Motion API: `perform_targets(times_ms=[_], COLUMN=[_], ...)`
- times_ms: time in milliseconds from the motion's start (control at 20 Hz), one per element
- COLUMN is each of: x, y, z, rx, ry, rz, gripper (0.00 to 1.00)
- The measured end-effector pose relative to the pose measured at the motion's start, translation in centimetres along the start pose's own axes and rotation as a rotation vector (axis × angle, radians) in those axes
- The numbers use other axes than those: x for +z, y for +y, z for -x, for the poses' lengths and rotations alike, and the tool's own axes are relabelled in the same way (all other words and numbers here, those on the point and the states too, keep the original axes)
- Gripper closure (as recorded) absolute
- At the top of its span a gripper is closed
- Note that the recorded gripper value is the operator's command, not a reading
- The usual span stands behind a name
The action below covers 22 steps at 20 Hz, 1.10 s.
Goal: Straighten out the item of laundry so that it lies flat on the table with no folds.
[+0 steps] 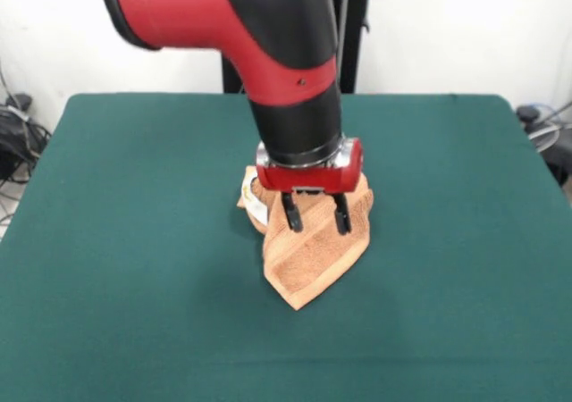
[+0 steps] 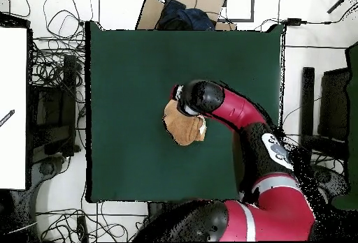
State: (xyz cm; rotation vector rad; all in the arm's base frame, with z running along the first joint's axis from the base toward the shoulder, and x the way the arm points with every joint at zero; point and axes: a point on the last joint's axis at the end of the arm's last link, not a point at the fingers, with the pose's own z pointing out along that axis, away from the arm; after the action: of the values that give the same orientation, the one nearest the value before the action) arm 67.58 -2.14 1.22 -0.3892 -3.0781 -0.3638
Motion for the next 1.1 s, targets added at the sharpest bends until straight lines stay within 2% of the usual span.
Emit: perform_targets(times_ms=[450,1100], x=[3.1,3.3], y=[-0.9,-0.4], z=[-1.2,-0.9], rx=[-0.007,-0.030], ry=[0.038,0.011], rz=[0.030,0.033], gripper=[0.00,0.00])
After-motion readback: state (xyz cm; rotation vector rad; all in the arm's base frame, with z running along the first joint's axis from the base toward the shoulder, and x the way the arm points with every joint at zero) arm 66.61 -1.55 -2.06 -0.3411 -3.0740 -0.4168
